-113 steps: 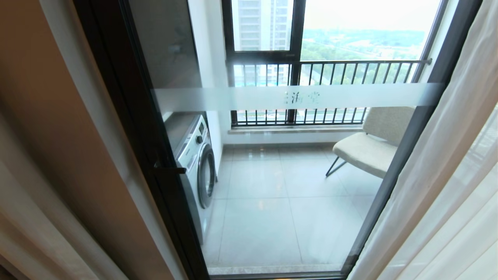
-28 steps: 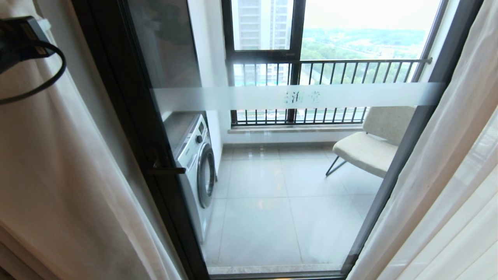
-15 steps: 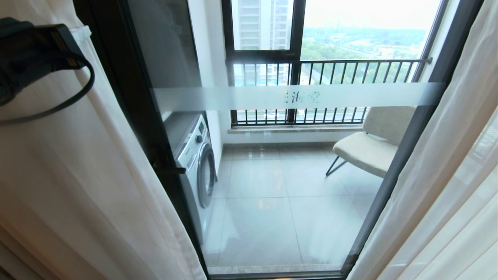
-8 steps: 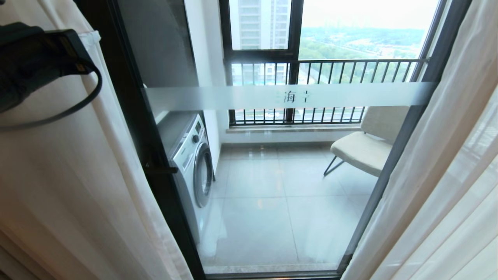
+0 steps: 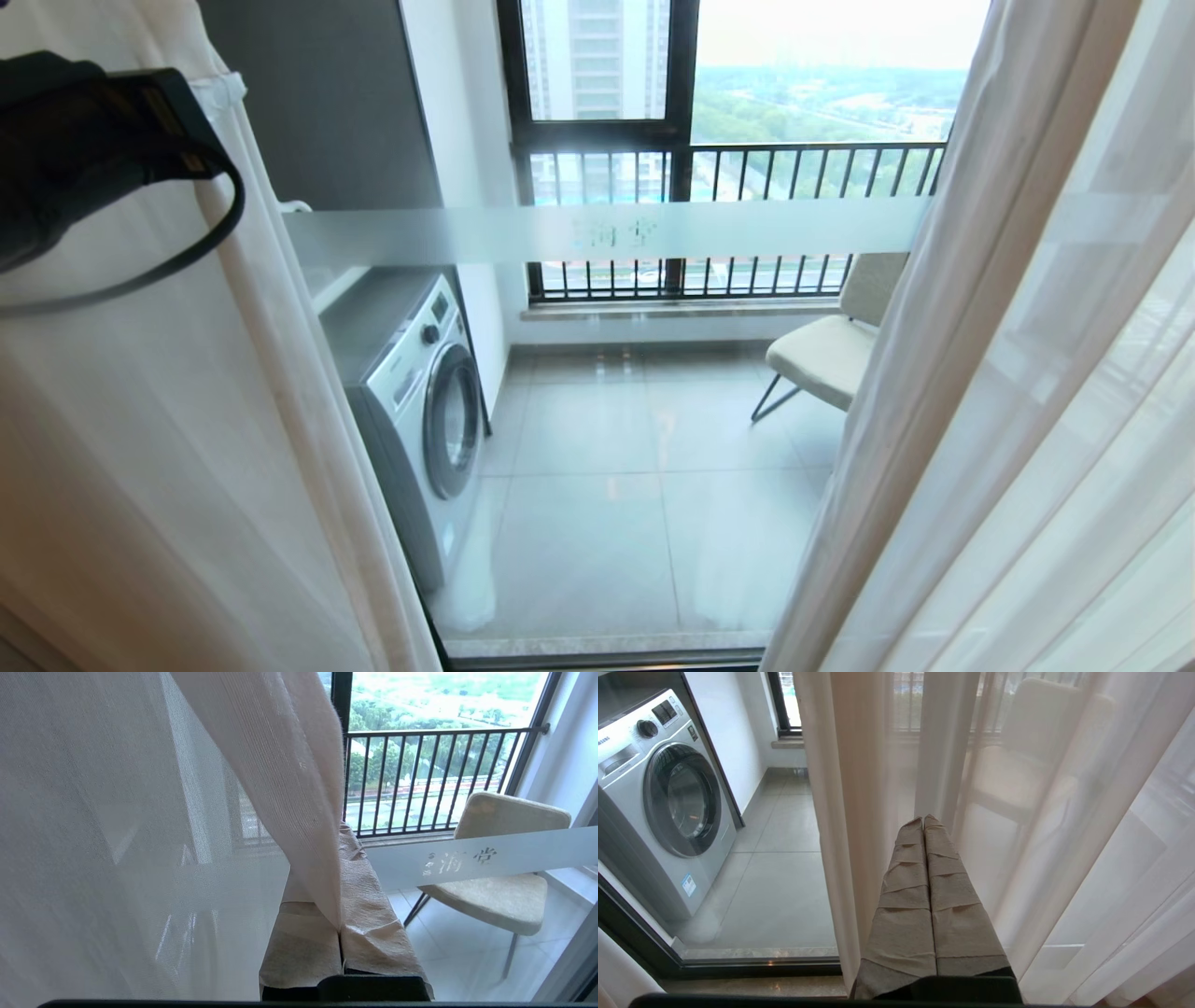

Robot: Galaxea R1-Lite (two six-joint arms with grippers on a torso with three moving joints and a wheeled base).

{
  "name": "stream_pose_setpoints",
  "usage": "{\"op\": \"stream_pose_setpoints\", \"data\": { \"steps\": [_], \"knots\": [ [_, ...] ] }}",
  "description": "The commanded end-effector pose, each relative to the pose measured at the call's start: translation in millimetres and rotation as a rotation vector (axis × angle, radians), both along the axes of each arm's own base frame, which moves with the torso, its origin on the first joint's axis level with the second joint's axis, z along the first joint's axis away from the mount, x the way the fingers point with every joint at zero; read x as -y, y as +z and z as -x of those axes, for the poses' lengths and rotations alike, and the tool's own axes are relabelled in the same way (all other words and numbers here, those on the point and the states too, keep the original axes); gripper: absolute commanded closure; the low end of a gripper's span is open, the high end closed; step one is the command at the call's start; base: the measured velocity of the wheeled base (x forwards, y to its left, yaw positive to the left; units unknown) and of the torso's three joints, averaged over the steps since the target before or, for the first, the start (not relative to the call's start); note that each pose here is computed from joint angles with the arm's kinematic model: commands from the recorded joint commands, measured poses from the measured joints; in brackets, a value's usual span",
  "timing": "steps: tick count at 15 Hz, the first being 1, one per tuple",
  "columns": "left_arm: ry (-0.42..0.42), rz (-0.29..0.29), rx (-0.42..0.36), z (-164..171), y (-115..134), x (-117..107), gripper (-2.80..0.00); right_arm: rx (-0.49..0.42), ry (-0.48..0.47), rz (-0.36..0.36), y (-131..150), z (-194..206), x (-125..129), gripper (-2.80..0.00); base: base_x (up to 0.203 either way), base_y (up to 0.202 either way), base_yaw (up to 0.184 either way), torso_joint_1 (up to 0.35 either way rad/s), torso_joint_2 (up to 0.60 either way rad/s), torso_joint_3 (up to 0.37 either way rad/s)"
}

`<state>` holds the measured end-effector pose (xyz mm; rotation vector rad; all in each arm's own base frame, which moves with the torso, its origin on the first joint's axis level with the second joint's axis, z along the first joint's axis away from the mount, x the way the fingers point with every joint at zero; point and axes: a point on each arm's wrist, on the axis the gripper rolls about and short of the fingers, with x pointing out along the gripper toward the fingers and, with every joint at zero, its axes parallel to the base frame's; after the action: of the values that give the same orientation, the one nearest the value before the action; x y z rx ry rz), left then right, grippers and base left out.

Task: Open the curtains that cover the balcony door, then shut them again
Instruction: Close the inner curtains on both sides

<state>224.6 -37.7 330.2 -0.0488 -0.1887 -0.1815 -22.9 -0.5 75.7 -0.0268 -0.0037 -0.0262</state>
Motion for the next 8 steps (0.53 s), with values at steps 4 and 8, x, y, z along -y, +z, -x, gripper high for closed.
{"op": "stream_pose_setpoints", "data": {
  "steps": [4,8],
  "knots": [
    [-0.002,0.000,-0.006,8.2,2.5,-0.9,0.00,-0.001,0.000,-0.001,0.1,-0.1,0.0,0.00,0.000,-0.192,0.002,0.003,0.00,0.001],
    [-0.015,0.000,-0.007,10.9,1.7,1.7,0.00,-0.001,-0.001,0.000,0.1,-0.1,0.0,0.00,0.000,-0.190,0.002,0.002,0.00,0.002]
  ]
}}
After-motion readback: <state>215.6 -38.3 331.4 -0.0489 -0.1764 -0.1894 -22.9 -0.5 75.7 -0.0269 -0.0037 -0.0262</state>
